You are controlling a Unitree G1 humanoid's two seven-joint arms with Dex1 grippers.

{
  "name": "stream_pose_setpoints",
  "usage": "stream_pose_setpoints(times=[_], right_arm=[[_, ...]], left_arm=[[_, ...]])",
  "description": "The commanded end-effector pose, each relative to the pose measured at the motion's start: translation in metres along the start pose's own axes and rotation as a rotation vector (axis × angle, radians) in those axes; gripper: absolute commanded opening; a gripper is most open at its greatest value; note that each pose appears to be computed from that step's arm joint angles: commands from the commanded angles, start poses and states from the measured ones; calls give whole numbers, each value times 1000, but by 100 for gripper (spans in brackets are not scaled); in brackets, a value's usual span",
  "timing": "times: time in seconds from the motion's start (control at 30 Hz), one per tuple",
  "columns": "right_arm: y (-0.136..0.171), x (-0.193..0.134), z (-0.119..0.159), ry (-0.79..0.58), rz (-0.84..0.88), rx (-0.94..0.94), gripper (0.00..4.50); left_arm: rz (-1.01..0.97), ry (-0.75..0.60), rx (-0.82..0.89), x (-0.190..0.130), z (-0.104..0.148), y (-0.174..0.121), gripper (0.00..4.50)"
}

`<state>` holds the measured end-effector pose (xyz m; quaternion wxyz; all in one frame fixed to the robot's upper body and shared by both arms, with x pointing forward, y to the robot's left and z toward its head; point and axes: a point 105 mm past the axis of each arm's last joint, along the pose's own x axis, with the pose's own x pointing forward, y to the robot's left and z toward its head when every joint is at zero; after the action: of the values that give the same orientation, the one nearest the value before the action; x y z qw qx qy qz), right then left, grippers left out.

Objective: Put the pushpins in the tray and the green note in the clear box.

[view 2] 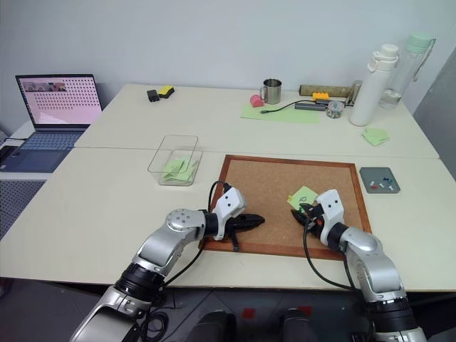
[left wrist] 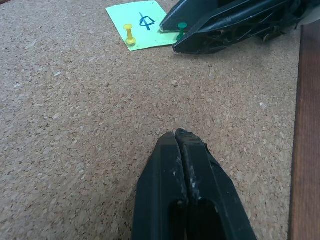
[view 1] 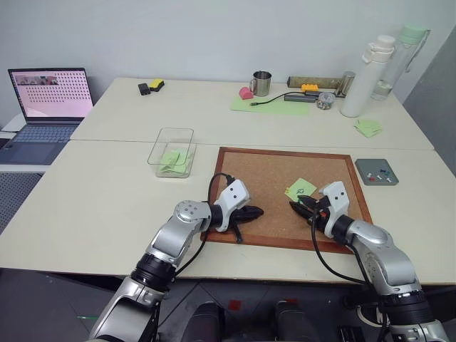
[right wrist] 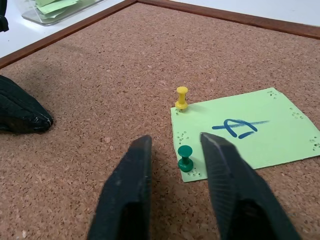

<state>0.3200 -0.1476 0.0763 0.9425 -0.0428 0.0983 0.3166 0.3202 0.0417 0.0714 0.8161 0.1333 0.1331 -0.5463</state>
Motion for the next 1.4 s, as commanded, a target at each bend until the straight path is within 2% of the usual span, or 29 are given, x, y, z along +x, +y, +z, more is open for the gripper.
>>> stream_pose_setpoints(times=[0.03,0.13,0.37,0.57,0.73,0.9,1.0,1.17,1.3,1.37,1.4], right_arm=[[-2,-4,16,-61,-7,-30,62],[-2,-6,19,-69,-2,-37,3],[2,-13,35,-111,24,-29,3],[-2,-21,61,-174,30,25,3],[-37,-28,78,-232,-105,93,3],[-120,-44,70,-156,-487,10,3],[-161,-55,62,-90,-635,-47,3],[-194,-62,52,-59,-713,20,3],[-203,-61,46,-72,-705,109,3],[-205,-61,43,-74,-695,134,44],[-205,-61,43,-75,-688,137,48]], left_arm=[[-3,58,-36,0,-16,-3,0],[-4,57,-36,1,-15,-3,0],[-7,61,-36,0,-15,-2,0],[-9,69,-39,-1,-17,-2,0],[-12,67,-41,-1,-18,-3,0],[-11,68,-43,-1,-18,-4,0],[-9,70,-40,-1,-18,-4,0],[0,74,-42,-5,-19,-3,0],[14,76,-49,-8,-21,-2,0],[17,76,-55,-10,-22,-4,0],[18,76,-57,-11,-23,-5,0]])
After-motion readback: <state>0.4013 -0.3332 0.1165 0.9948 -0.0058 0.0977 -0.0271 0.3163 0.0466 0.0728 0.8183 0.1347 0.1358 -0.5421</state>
